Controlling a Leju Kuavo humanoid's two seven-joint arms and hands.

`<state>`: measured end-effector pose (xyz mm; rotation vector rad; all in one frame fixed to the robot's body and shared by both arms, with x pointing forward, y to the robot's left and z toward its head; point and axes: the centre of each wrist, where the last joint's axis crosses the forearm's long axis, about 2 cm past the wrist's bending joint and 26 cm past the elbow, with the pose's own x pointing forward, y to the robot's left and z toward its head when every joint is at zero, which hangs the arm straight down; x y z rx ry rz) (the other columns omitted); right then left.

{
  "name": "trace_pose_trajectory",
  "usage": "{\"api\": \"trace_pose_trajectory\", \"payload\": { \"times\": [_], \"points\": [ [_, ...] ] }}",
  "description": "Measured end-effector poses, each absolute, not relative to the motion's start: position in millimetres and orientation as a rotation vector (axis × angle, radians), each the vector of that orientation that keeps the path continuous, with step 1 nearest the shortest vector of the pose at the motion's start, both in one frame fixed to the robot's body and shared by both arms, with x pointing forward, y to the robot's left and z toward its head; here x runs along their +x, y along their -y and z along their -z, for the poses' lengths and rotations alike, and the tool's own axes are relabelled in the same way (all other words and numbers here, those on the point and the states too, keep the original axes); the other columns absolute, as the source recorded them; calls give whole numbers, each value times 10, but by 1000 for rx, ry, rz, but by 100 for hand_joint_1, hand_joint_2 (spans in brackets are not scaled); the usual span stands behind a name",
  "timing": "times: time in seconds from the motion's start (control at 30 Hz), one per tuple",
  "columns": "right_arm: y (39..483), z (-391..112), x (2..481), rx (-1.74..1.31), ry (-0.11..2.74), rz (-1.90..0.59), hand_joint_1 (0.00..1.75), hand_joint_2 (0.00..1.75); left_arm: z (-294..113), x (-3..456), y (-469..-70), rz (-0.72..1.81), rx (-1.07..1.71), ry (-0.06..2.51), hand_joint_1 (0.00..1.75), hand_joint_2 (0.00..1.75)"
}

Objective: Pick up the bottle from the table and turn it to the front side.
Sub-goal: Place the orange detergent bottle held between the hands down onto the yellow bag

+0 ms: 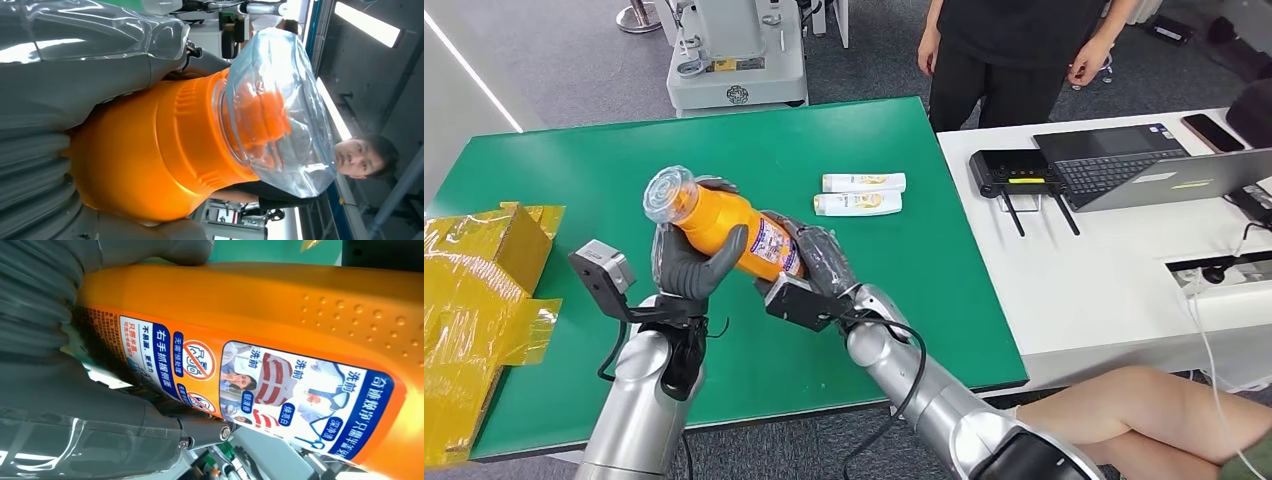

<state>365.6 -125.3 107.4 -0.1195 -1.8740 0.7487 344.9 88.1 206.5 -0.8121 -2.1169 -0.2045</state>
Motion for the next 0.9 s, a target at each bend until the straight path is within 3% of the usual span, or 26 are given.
{"api": "trace_pose_trajectory", "payload": {
  "times": [0.33, 0.37, 0.47, 0.5, 0.9],
  "points": [
    [1261, -1107, 3688, -118, 1893, -739, 175, 175, -2092, 3490, -870, 194, -818, 2115, 175, 175],
    [1262, -1107, 3689, -117, 1893, -737, 166, 175, -2091, 3492, -869, 192, -819, 2115, 175, 175],
    [1266, -1104, 3690, -117, 1894, -733, 37, 175, -2089, 3494, -867, 186, -819, 2113, 175, 175],
    [1267, -1104, 3690, -116, 1895, -732, 1, 175, -2088, 3495, -867, 184, -819, 2112, 175, 175],
    [1218, -1156, 3704, -108, 1929, -703, 0, 175, -1999, 3480, -872, 154, -806, 2081, 175, 175]
  ]
}}
